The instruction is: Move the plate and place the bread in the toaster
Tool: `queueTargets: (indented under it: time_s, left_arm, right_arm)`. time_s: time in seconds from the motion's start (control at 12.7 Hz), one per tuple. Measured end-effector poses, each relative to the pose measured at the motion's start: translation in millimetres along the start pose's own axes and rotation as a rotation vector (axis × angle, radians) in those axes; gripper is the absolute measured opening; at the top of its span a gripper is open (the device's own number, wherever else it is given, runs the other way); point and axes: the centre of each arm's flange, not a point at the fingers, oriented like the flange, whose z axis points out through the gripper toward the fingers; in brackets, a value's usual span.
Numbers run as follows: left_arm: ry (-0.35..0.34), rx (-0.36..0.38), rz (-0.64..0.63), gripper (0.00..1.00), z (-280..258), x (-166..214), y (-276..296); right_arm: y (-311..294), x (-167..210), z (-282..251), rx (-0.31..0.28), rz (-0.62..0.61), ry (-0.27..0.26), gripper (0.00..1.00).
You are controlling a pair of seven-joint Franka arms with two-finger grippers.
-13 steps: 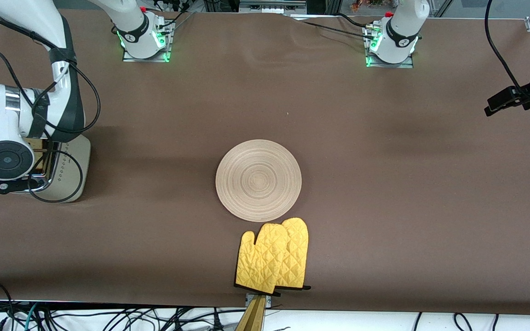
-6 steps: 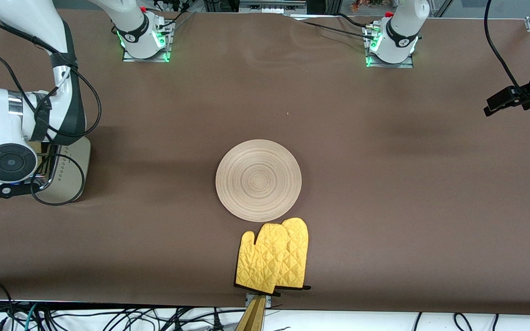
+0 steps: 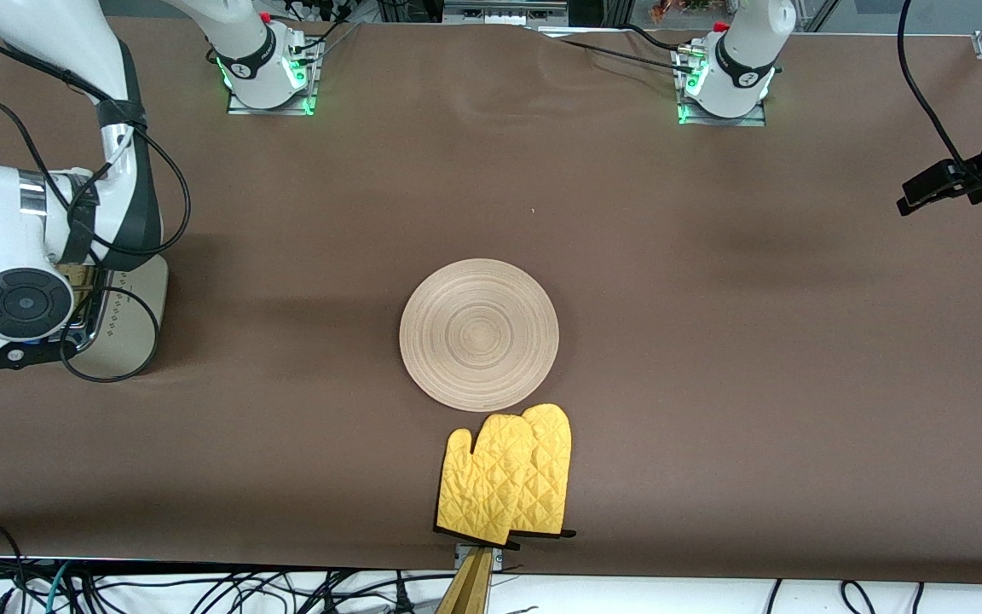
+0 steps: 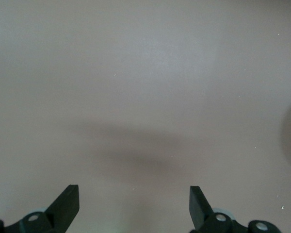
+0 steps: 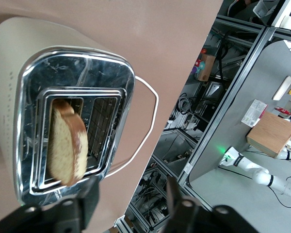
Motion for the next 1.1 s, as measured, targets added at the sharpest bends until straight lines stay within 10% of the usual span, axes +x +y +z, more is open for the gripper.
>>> queueTargets:
  time_s: [0.24, 0.71, 1.1]
  left_arm:
    - [0.005, -0.001, 0.000, 1.00, -0.5, 0.5, 0.2]
    - [0.013, -0.002, 0.000, 1.00, -4.2, 0.9, 0.1]
    - [0.016, -0.002, 0.001, 1.00, -5.5, 0.9, 0.4]
  right_arm:
    - [-6.4, -20.2, -29.6, 0.180, 0.012, 0.027, 1.00]
    - [35.2, -82.7, -64.5, 0.738, 0.027, 0.175, 1.00]
    - [44.5, -101.8, -46.6, 0.769, 0.013, 0.224, 1.00]
